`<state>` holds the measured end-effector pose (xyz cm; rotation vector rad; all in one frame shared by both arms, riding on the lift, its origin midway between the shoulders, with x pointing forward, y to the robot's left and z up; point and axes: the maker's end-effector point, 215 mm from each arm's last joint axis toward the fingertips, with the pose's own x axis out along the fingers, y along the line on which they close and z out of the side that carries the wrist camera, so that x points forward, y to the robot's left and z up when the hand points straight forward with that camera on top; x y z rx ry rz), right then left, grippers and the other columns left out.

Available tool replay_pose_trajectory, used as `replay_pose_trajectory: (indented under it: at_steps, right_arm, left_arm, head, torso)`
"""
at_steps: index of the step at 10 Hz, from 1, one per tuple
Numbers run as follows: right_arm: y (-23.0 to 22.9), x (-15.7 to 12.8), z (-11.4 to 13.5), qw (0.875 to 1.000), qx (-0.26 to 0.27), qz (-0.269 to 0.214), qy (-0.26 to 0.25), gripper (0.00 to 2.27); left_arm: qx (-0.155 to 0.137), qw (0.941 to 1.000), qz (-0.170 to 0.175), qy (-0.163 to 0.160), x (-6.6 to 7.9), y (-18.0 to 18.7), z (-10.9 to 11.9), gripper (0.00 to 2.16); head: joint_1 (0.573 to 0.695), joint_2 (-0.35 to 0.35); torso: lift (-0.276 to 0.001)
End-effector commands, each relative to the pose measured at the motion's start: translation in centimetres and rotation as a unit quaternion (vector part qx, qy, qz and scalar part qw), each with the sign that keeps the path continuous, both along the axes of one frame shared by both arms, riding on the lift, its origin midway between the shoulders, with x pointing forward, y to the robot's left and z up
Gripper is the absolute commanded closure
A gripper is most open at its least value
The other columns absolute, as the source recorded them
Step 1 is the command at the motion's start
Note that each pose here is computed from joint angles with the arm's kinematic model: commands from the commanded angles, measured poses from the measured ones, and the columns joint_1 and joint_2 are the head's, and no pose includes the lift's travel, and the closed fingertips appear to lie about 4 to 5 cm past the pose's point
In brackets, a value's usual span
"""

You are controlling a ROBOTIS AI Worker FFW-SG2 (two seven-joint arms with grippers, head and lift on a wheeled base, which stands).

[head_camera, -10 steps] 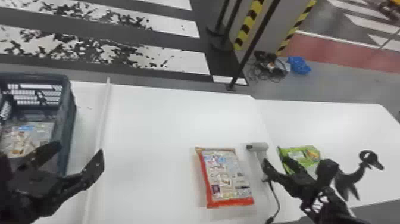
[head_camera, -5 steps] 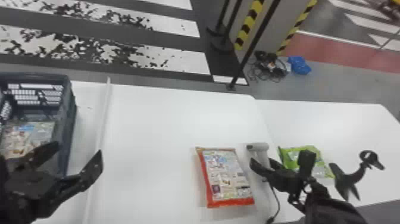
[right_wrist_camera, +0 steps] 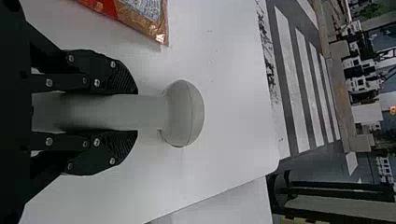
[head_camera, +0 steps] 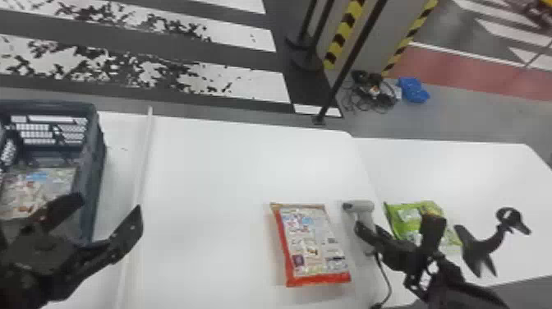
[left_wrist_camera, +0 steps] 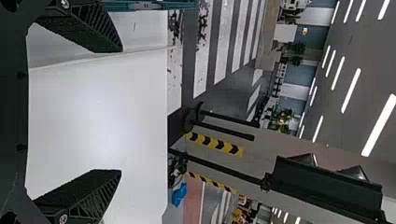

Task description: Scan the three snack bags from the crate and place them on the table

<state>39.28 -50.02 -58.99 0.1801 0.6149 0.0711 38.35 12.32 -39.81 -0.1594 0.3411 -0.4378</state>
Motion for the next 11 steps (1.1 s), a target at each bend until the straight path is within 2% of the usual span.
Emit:
replay_pose_trajectory:
  at_steps: [1,2,4,6,8,11]
  right_arm:
    - [1.1,-1.9,1.6,1.0,0.007,-0.012,-0.014,2.08]
    - [2.1,-3.3,3.6,0.999,0.001,-0.024,-0.027,2.08]
    - [3.8,-7.2,7.3,0.997,0.035,-0.056,-0.049,2.08]
    - [4.9,-10.8,9.6,0.996,0.048,-0.059,-0.056,2.08]
    - [7.0,-13.7,10.4,0.995,0.068,-0.044,-0.051,2.08]
    - [9.5,-14.4,9.0,0.996,0.077,-0.022,-0.034,2.08]
  left_arm:
    - [-0.001,1.0,-0.006,0.007,0.0,-0.5,-0.3,0.07]
    - [0.001,0.9999,-0.009,0.009,0.2,-0.6,-0.3,0.07]
    - [-0.001,0.9997,-0.012,0.02,0.3,-0.6,-0.8,0.07]
    - [-0.003,0.9994,-0.024,0.023,0.5,-1.4,-1.3,0.07]
    - [-0.003,0.9994,-0.026,0.022,0.6,-1.5,-1.2,0.07]
    - [-0.004,0.9995,-0.023,0.023,0.4,-0.8,-1.2,0.07]
  head:
    - [0.695,-0.35]
    - [0.695,-0.35]
    - [0.695,-0.35]
    - [0.695,-0.35]
    - [0.695,-0.35]
    - [0.695,-0.35]
  torso:
    - [-0.036]
    - [-0.036]
    - [-0.036]
    - [-0.036]
    - [-0.036]
    - [-0.036]
